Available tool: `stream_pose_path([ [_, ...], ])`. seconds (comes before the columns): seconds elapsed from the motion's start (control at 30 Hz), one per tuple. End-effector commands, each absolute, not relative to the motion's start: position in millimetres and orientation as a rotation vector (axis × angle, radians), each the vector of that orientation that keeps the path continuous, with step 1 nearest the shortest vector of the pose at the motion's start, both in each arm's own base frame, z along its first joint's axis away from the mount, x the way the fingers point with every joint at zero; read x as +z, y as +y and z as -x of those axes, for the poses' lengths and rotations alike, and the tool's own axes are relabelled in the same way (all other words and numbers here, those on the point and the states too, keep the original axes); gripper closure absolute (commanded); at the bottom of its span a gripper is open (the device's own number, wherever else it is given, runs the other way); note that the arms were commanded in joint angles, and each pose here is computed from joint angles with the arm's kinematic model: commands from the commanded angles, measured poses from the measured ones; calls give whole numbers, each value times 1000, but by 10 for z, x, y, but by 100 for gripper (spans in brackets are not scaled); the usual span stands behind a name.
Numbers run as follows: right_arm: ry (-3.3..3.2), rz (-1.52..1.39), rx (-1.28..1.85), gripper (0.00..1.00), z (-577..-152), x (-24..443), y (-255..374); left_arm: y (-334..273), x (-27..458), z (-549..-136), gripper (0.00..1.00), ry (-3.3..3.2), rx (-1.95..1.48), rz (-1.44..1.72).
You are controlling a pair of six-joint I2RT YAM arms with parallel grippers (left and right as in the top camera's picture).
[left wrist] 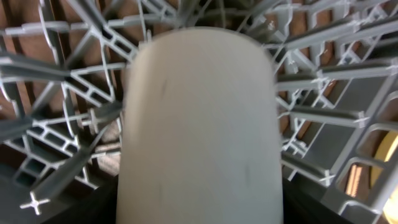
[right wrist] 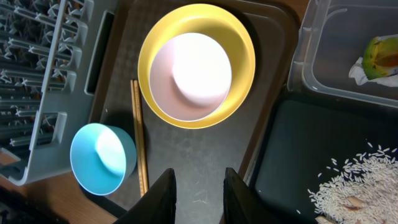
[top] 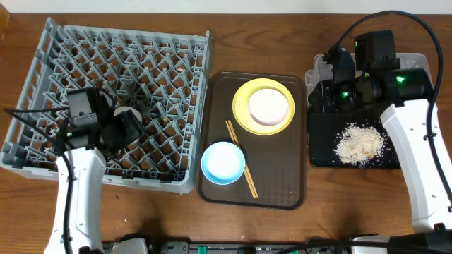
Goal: Sort waste into correct bins and load items into the dishwasher
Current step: 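Lower the white bowl into the dish rack with the left gripper and release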
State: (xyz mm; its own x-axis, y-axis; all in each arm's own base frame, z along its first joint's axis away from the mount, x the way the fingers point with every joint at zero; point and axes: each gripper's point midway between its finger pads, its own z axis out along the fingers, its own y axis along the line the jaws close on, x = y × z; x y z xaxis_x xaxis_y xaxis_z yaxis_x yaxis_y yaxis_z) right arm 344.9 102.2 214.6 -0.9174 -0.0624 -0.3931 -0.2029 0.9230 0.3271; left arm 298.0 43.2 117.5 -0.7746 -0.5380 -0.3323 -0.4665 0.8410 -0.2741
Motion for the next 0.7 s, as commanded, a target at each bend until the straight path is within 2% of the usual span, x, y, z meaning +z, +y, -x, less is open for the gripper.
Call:
stream_pose_path([
  [0.0, 2677, 204, 498, 76, -3473, 2224, 980, 461, 1173, -2915, 72, 2650, -215, 756],
  [0.33, 2677, 204, 498, 76, -3473, 2223, 980, 438, 1179, -2865, 73, 2663, -223, 761],
  [0.67, 2677, 203, 498, 75, -3473, 2223, 980, 133, 1454, -2711, 81, 2622, -445, 743],
])
